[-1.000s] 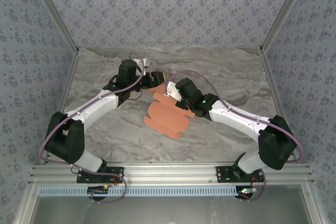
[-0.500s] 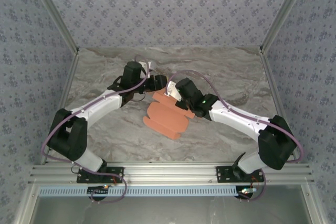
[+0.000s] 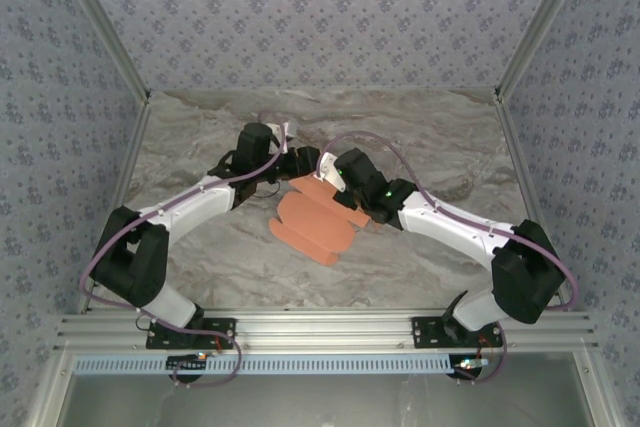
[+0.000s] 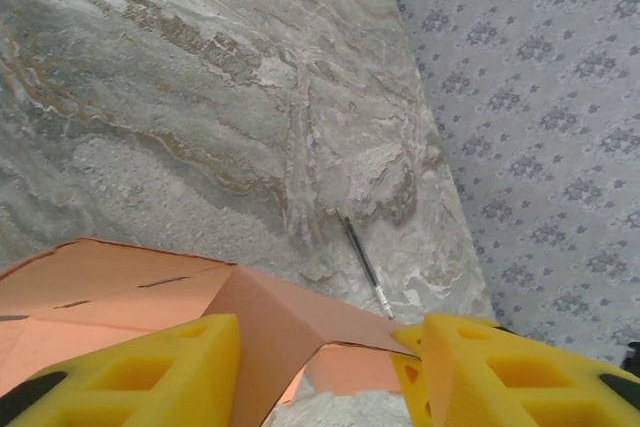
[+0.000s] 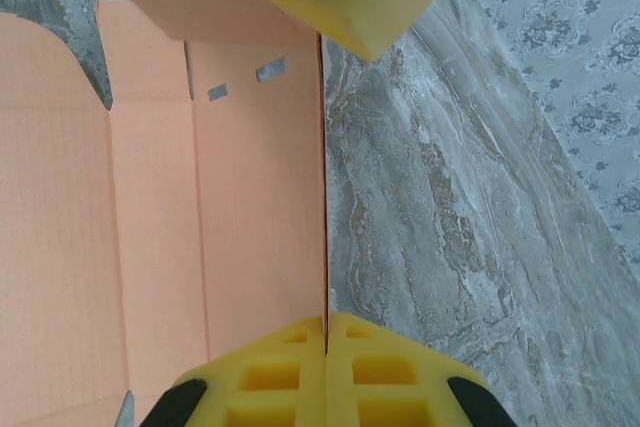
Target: Fold the paper box
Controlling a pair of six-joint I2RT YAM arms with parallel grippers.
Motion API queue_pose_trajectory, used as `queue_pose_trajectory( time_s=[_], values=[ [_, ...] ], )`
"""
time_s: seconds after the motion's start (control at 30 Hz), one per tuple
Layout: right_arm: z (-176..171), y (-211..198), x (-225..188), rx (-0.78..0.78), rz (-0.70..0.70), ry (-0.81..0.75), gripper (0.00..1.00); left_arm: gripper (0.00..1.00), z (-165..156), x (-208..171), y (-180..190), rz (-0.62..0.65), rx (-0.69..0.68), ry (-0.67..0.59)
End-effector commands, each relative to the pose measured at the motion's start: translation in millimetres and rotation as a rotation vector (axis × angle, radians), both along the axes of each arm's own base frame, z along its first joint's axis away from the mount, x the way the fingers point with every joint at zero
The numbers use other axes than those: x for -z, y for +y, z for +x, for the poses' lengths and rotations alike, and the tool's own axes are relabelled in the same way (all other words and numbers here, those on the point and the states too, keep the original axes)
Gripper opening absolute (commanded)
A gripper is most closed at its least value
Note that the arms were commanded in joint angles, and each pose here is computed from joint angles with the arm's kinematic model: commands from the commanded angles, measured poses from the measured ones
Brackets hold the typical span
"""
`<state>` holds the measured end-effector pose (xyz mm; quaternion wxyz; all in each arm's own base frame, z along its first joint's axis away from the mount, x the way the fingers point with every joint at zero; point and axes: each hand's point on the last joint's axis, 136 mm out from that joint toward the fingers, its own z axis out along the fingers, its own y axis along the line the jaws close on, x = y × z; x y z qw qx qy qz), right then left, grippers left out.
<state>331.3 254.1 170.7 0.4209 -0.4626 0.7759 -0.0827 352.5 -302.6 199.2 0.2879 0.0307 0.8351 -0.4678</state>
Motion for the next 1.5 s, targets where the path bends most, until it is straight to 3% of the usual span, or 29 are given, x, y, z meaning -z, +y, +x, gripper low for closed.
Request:
queue_pose_trajectory(
  time_s=[0.0, 0.4, 0.7, 0.9, 1.13, 1.47],
  values=[
    [9, 11, -21, 0.017, 0.082, -0.036, 0.0, 0.48, -4, -9, -15, -0.062, 0.043, -0.005],
    [12, 5, -18, 0.032, 0.057, -0.033, 0.0, 0.41, -4, -11, -22, -0.082, 0.064, 0.003],
    [-1, -13, -15, 0.019, 0.068, 0.071, 0.0, 0.52, -10, -4, 18, 0.066, 0.015, -0.075],
    [-13, -20, -24, 0.009, 0.162, 0.212, 0.0, 0.54, -28, 10, 49, 0.159, 0.004, -0.152],
    [-25, -22, -55, -0.009, 0.308, 0.351, 0.0, 0.54, -45, 14, 49, 0.219, 0.101, -0.311],
    [-29, -23, -71, -0.047, 0.395, 0.39, 0.0, 0.54, -17, 21, 48, 0.364, 0.052, -0.407]
  ],
)
